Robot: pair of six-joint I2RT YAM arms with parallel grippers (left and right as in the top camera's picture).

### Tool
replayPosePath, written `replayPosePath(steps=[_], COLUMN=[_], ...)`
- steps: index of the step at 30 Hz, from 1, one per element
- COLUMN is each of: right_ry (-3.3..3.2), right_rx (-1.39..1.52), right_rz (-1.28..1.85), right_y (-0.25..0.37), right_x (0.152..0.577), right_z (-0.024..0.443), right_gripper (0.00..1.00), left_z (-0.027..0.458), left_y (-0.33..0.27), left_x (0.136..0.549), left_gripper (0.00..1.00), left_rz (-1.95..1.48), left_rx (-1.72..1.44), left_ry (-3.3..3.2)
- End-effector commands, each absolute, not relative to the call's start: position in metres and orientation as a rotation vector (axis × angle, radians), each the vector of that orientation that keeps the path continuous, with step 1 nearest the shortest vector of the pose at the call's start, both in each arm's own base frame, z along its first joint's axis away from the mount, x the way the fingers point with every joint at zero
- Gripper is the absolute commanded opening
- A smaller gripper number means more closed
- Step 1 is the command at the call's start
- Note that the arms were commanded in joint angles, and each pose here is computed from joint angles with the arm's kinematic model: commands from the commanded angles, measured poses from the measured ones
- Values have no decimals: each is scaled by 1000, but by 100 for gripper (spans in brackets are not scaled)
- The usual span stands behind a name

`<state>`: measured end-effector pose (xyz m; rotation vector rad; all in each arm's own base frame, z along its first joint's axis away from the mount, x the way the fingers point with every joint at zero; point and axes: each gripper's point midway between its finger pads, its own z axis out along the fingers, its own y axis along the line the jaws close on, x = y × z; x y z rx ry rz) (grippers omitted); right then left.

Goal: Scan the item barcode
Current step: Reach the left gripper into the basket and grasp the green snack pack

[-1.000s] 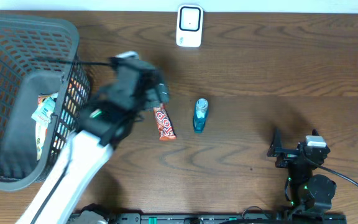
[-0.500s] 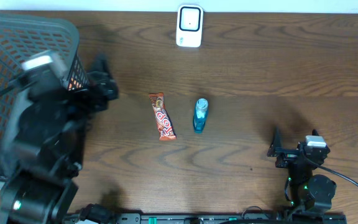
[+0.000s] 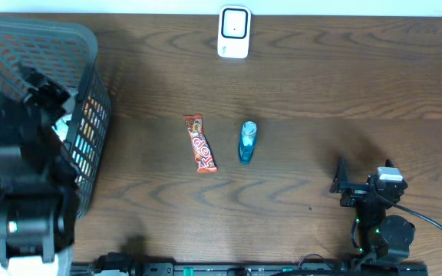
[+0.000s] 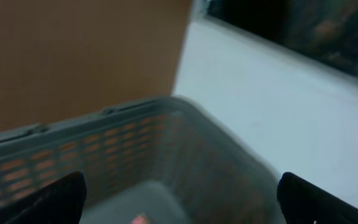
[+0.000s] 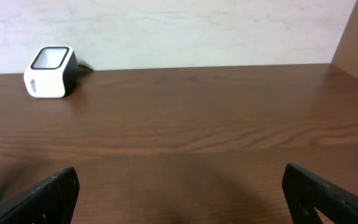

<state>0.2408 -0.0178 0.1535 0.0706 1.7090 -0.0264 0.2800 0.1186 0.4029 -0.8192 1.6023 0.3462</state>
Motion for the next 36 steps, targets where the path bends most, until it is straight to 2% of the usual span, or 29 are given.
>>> replayPosePath(steps=[1,10,18,36], right_ry=[1708,1708,1707,1707], right_rx=[53,53,53,53], right_rz=[-27,-27,-27,-27], right_y=[-16,-16,-16,-16], right_x=[241,241,241,241], right_z=[153,153,153,153], right_gripper=[99,99,99,99], left_z=[384,274,171,31], left_y=[138,194,198,174], left_x=[295,322,314,317], left_gripper=[98,98,98,100], left_rz=[344,57,-28,-115], left_rx=[-854,-1238,-1471,-1660], left_ry=[1687,1925,2224,2595])
